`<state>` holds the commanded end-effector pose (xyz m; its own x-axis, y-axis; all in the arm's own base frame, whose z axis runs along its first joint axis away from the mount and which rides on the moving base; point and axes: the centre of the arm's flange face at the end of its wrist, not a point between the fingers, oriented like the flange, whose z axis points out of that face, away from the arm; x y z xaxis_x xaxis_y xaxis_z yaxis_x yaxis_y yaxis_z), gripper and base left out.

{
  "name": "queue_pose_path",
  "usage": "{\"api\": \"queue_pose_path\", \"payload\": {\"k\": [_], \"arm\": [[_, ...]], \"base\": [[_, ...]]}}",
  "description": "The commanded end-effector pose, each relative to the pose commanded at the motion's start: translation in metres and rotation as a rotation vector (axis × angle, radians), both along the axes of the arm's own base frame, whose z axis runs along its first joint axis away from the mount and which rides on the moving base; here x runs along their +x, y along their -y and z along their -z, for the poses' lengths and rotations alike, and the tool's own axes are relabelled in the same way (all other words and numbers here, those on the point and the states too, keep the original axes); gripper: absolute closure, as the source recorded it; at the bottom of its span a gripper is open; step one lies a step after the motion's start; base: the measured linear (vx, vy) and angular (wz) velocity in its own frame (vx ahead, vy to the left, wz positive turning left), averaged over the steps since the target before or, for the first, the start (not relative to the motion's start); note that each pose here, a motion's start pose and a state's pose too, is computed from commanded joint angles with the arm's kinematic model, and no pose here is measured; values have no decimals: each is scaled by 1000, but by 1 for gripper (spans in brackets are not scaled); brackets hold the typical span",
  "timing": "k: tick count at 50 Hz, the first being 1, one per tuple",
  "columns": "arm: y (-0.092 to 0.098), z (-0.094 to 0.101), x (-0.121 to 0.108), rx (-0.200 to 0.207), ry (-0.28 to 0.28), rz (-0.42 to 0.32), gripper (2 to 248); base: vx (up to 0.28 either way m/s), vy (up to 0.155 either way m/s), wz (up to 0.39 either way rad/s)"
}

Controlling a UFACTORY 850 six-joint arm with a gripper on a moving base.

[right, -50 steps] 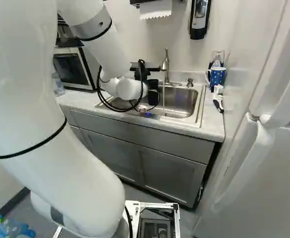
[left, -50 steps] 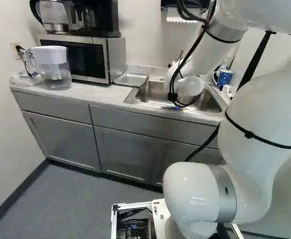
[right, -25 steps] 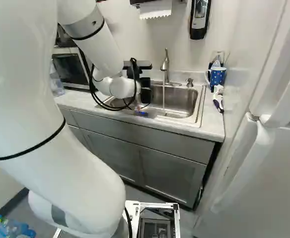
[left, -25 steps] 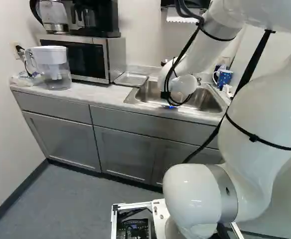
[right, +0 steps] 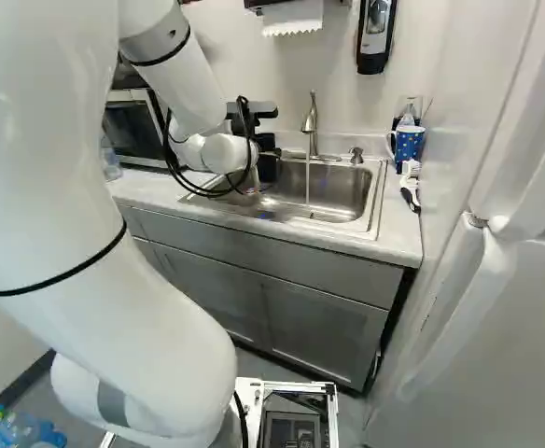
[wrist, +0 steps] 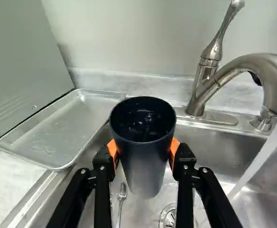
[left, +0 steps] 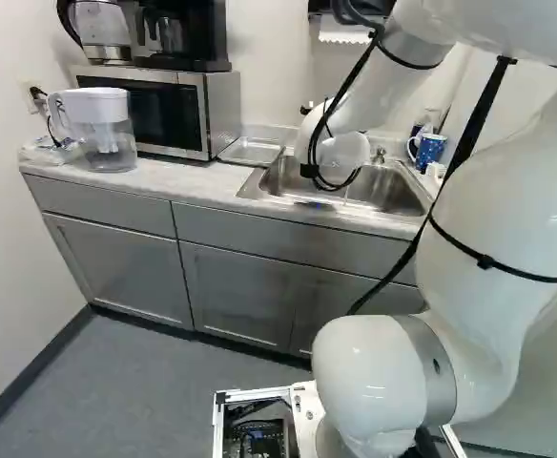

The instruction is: Rinse the cup and place it in the tray

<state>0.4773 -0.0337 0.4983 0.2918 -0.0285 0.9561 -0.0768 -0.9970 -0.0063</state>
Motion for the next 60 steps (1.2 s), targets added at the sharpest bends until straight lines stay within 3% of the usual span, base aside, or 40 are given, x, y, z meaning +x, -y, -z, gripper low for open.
{"api": "queue_pose_path", "payload": {"k": [31,45,50,60], "arm": [[0,-33,-4,-5,69,0,127],[0,-33,-4,-5,69,0,127],[0,-33,-4,19,71,6,127],[0,-33,-4,108,78,30,127]], "base": [[0,0,0],[0,0,0],[0,0,0],[0,0,0]]}}
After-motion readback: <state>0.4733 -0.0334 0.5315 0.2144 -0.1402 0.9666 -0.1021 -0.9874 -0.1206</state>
